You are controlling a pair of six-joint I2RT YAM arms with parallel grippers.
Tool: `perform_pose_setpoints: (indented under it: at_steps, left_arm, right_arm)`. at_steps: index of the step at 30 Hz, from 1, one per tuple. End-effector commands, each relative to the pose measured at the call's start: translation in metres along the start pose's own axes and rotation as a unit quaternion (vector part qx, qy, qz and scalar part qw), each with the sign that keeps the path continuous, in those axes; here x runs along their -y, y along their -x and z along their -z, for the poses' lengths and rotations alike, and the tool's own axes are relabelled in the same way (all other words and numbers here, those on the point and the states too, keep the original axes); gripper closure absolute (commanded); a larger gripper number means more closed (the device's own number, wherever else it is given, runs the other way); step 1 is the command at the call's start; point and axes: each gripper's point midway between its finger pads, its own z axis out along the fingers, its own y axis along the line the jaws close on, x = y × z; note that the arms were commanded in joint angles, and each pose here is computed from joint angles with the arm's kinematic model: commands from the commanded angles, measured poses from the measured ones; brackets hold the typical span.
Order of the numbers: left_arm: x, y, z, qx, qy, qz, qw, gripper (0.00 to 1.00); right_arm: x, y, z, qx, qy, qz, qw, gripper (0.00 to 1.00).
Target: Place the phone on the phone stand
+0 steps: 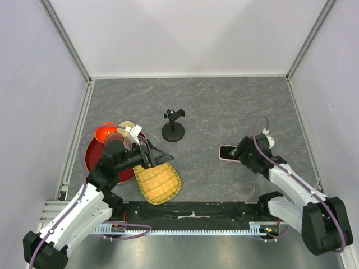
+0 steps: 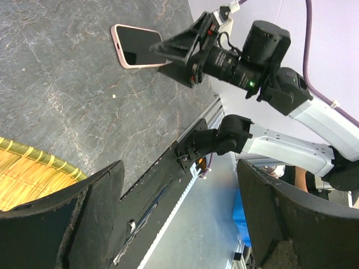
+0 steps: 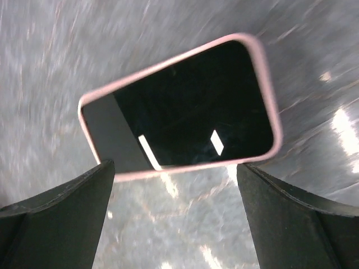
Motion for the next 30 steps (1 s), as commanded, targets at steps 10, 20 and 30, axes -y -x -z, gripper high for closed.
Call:
perform_pose_setpoints:
  at_steps: [10,20,30]
  left_arm:
    - [0.002,0.002,0.001,0.007,-0.009,-0.012,1.0,0.13]
    - [0.0,0.002,0.0,0.005,-0.007,-0.018,1.0,0.13]
    - [0.002,-0.002,0.004,0.002,-0.01,-0.02,1.0,0.13]
  right_arm:
    - [-0.02,0.068,-0.06,0.015,-0.053,-0.064,0.996,0.02]
    - [-0.008,0.029,-0.075,-0.028,-0.238,0.021,0.971,0.02]
    - [0.001,-0.019,-0.063,-0.098,-0.242,0.099,0.96,0.02]
